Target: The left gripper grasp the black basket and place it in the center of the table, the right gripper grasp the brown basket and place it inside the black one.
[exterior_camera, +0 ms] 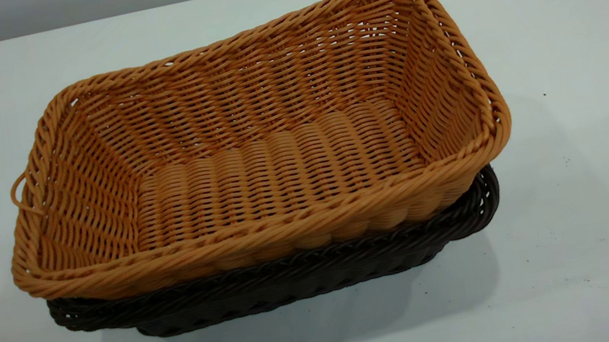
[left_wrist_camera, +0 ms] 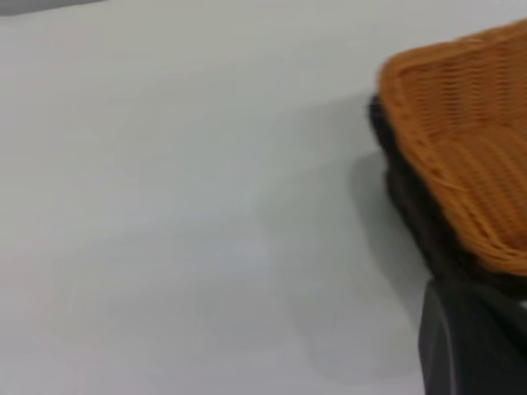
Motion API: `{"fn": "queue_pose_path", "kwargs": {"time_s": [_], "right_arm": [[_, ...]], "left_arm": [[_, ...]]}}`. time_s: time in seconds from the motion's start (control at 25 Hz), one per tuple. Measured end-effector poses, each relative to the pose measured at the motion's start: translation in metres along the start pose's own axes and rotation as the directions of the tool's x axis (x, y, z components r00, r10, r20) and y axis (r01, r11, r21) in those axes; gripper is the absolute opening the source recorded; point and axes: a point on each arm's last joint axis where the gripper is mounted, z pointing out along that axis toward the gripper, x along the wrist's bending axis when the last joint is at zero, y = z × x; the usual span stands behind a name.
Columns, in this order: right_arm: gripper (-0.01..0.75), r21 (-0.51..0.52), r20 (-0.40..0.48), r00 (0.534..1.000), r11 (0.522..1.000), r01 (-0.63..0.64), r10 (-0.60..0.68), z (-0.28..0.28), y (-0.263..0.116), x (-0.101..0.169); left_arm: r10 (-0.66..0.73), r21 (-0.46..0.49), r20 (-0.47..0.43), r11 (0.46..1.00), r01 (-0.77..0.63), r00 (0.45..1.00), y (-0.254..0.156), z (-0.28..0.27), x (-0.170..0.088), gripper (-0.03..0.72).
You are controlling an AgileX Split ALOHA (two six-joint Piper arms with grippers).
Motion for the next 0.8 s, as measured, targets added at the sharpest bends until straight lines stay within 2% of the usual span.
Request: {"fn": "queue_pose_path", "kwargs": {"time_s": [0.16, 0.8], "right_arm": [[0.005, 0.0, -0.003, 1.0, 1.0, 0.0, 0.0, 0.0, 0.0, 0.0001], [0.005, -0.001, -0.002, 1.0, 1.0, 0.0, 0.0, -0.0002, 0.0002, 0.0001]], "left_arm": [[-0.03, 0.002, -0.05, 1.0, 0.03, 0.998, 0.0001, 0.0002, 0.0, -0.001], [-0.029, 0.002, -0.049, 1.0, 0.03, 0.998, 0.0001, 0.0002, 0.0, -0.001]]}}
